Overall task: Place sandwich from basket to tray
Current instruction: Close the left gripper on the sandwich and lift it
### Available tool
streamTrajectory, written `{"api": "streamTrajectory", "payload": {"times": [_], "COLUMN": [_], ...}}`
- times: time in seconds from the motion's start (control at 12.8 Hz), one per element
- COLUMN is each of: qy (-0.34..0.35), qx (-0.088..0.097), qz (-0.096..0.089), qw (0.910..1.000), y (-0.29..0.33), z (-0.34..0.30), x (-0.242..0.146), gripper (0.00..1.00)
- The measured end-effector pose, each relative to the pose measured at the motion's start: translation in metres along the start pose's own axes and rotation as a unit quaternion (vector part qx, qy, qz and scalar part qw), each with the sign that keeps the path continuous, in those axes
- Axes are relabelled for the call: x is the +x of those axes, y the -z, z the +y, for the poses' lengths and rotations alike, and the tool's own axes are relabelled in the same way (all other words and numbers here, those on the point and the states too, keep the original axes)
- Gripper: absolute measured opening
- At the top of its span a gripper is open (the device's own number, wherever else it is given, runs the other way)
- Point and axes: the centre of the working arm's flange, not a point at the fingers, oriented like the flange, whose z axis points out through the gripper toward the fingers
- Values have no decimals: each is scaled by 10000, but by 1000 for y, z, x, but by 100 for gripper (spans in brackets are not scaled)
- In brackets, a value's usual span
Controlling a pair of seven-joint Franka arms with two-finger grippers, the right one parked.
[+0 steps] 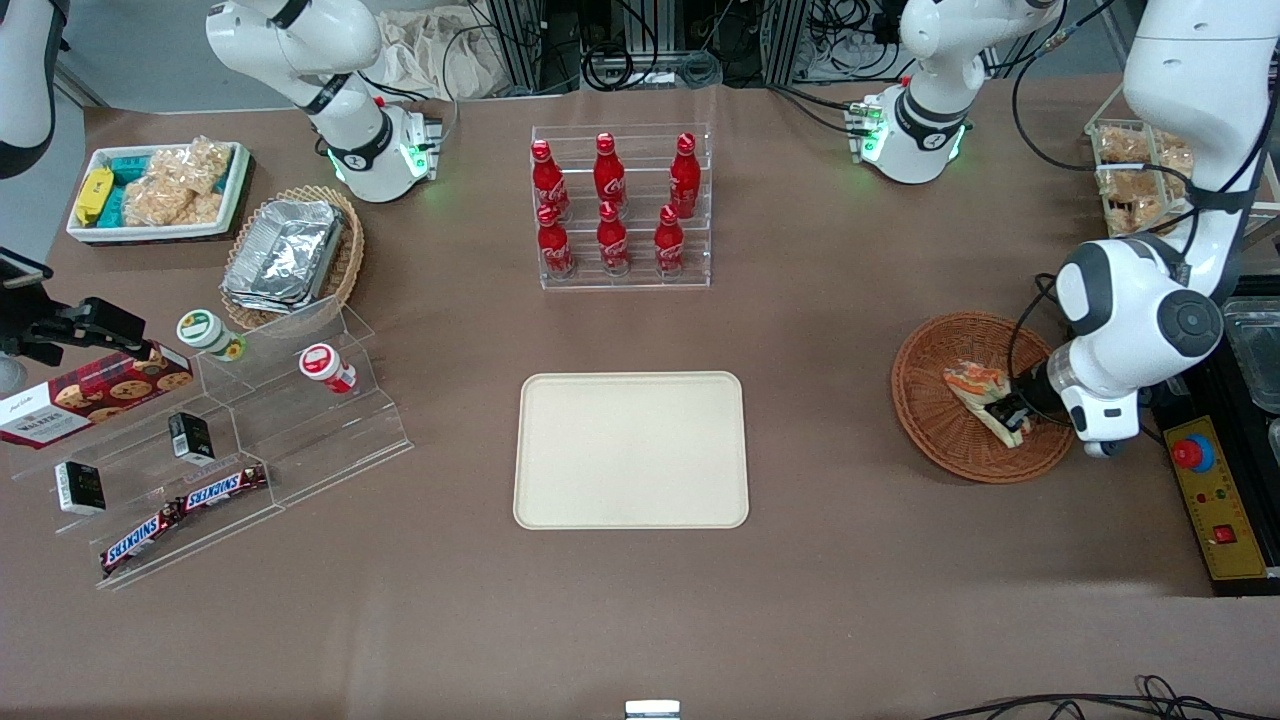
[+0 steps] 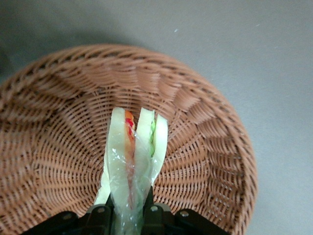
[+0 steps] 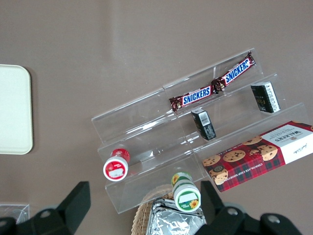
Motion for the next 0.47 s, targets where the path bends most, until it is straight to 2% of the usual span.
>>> {"api": "streamTrajectory", "payload": {"times": [0.24,0.31,0.47], "qy": [-511,-692,-1096], "qx": [257,283,246], "qz": [-212,-229,-184], "qw": [9981,9969,9935], "y": [73,102,157], "z": [15,20,31], "x": [21,27,32], "gripper": [21,16,15]}}
